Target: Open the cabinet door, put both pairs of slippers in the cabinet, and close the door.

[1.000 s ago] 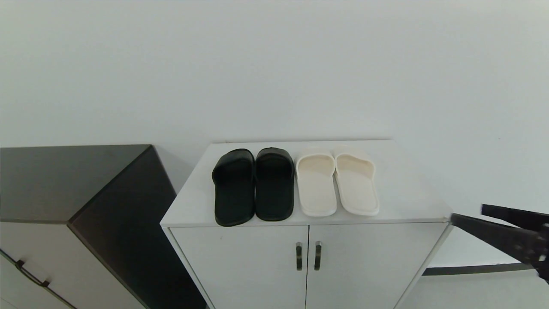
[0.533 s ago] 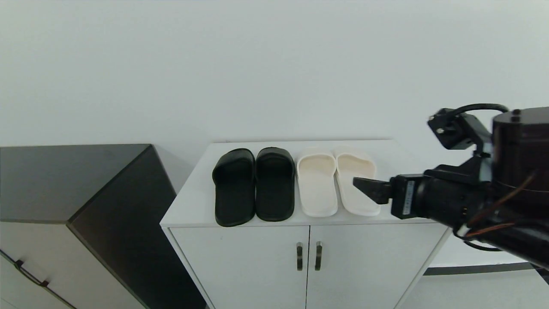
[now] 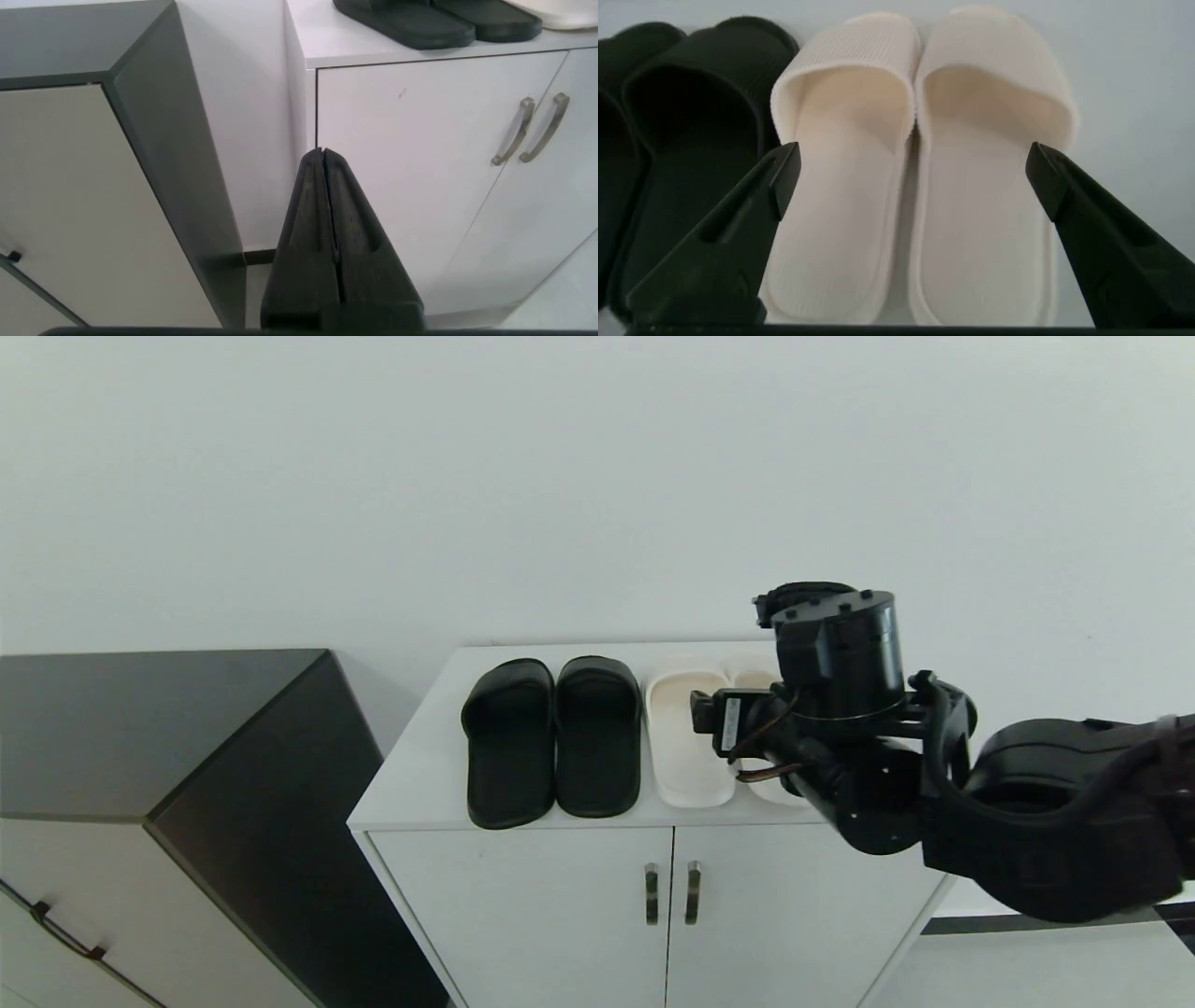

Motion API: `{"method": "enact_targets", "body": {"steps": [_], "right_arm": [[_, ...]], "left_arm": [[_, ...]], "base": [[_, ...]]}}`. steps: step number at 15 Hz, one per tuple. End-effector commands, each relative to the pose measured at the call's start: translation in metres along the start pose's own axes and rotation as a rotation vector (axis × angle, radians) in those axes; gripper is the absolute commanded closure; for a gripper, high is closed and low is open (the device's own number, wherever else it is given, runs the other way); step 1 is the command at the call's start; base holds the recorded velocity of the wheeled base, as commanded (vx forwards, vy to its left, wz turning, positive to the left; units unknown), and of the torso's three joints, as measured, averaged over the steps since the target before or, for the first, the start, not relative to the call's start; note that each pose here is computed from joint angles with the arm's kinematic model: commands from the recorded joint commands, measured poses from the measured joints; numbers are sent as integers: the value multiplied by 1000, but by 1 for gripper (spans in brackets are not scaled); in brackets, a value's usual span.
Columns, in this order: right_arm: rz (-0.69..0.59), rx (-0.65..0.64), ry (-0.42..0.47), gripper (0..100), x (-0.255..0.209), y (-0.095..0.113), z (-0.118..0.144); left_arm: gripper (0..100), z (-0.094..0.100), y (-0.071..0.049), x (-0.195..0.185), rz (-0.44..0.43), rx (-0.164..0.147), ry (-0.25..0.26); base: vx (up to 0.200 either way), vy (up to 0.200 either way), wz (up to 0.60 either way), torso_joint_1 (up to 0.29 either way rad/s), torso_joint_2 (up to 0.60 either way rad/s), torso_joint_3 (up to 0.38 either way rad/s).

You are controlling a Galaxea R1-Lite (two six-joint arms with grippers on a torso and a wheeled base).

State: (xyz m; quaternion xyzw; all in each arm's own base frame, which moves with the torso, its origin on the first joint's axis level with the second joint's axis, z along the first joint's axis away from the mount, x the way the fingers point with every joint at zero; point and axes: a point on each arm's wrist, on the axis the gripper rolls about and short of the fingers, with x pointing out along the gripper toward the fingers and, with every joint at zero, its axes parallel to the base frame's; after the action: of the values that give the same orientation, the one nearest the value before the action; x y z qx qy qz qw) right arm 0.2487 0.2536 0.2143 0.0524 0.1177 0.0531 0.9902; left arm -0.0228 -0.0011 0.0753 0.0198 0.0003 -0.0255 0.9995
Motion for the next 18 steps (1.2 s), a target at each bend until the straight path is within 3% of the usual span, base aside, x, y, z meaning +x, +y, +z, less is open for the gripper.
{"method": "enact_targets", "body": {"steps": [1, 10, 14, 15, 18], "right_arm": [[-30, -28, 26, 0, 21, 11, -17], [-89, -27, 22, 0, 79, 7, -21], [-80, -52, -1, 0, 92, -2, -7], [-73, -62, 2, 100, 94, -2, -8], [-65, -69, 5, 100, 98, -1, -12]], "left_arm": [[100, 0, 0, 0, -1, 0, 1], [100, 0, 0, 0, -1, -1, 1], [100, 0, 0, 0, -1, -3, 1], [100, 0, 0, 0, -1, -3, 1], [100, 0, 0, 0, 0, -3, 1]], "base": [[0, 0, 0, 0, 0, 0], [0, 0, 0, 0, 0, 0], [0, 0, 0, 0, 0, 0], [0, 0, 0, 0, 0, 0], [0, 0, 0, 0, 0, 0]]}}
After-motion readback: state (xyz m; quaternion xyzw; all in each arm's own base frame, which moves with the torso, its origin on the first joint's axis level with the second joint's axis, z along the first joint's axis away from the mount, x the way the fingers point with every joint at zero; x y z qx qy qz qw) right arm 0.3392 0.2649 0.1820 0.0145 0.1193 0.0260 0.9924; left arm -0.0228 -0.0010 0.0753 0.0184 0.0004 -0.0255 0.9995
